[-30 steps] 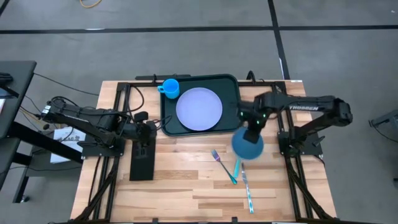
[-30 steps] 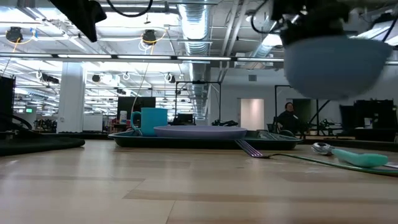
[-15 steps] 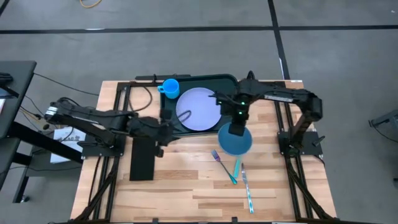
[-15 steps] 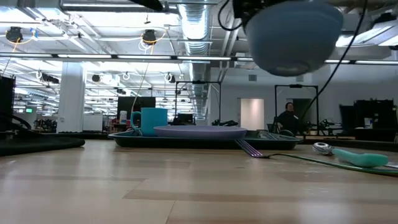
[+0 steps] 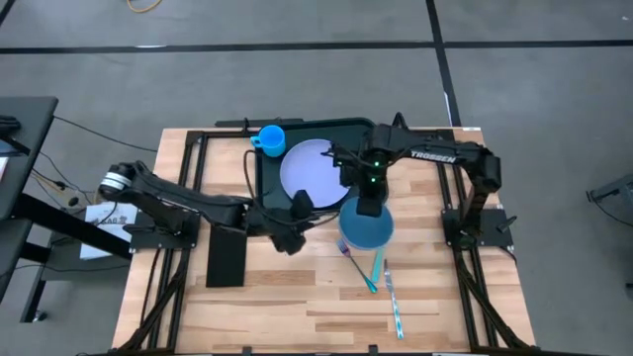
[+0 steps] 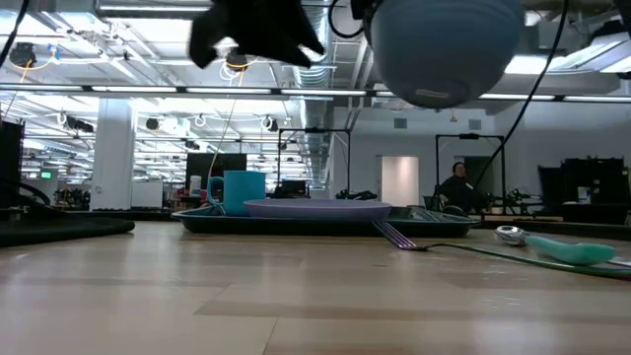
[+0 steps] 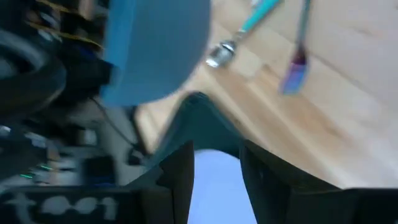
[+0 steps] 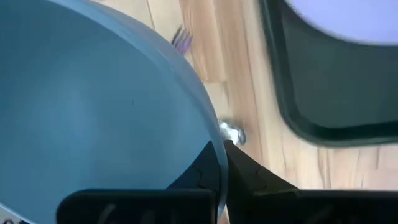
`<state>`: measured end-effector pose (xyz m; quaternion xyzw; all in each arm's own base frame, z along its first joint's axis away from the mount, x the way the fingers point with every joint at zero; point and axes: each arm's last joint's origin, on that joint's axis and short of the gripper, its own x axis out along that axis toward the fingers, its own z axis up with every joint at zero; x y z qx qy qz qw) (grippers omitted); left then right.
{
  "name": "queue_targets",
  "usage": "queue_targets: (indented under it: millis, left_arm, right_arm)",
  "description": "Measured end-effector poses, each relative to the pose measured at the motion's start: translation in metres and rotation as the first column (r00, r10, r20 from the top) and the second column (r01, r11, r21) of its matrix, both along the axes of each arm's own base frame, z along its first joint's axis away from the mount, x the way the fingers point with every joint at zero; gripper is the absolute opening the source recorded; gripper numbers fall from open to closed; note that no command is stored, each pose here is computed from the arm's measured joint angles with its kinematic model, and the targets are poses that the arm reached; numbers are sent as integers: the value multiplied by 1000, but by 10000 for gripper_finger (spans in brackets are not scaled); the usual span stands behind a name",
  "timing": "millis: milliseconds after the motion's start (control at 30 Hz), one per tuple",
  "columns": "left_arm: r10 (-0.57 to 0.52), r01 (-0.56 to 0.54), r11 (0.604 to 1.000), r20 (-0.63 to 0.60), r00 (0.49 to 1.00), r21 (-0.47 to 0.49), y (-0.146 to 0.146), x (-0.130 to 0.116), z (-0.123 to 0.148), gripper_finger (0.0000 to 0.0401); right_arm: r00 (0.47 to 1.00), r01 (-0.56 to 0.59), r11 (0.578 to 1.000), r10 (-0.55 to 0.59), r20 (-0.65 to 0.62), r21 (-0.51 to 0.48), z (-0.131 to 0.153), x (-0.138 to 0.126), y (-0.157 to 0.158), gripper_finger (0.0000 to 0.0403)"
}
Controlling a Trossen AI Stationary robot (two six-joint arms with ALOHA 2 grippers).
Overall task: Set up tray
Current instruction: Put the blue bowl on top of the purple plate on the black tray
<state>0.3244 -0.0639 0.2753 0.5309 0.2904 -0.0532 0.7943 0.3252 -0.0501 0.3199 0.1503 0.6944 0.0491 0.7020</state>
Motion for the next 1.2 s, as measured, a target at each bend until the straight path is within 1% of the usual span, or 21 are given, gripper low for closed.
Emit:
queue_targets:
  millis: [100,233,433,533,633,733,833,867,933,1033,1100,1200]
  left_arm:
    - [-26,22,995,34,999,100,-3,9,-2,119]
    - [-58,45,979,58,997,199,-4,16,-3,119]
    - [-111,78,962,113,987,263,-5,19,5,119]
    - [-165,127,952,117,979,279,-6,20,7,119]
    - [-227,193,947,111,968,259,-8,20,6,119]
    - [-234,202,949,111,966,244,-10,20,6,119]
    - [-214,184,953,106,971,242,-11,19,5,119]
    - [-207,180,953,92,974,245,-11,18,4,119]
    - [-198,182,950,39,979,254,-11,16,-1,118]
    - [-191,209,927,-91,977,310,-9,11,-10,118]
    - [-174,217,909,-151,973,354,-7,9,-14,118]
    - [-125,169,905,-137,983,390,-7,12,-16,118]
  right_arm:
    - [1000,-17,1000,17,10,-2,0,2,5,0]
    - [999,-32,999,32,17,-3,0,4,13,0]
    - [999,-36,999,36,5,-3,-1,5,23,0]
    - [999,-44,999,44,0,-10,-1,5,28,0]
    - [999,-45,996,44,-15,-79,-1,5,33,0]
    - [999,-37,984,32,-29,-174,-2,5,36,0]
    - [1000,-19,951,13,-21,-308,-2,7,37,0]
    - [1000,-6,936,4,-7,-352,-2,9,37,0]
    - [1000,15,914,-4,28,-405,-2,12,37,0]
    - [998,31,910,-6,61,-413,-1,15,39,0]
    - [998,20,914,4,60,-405,-1,15,39,0]
    - [998,18,915,8,61,-404,-1,15,39,0]
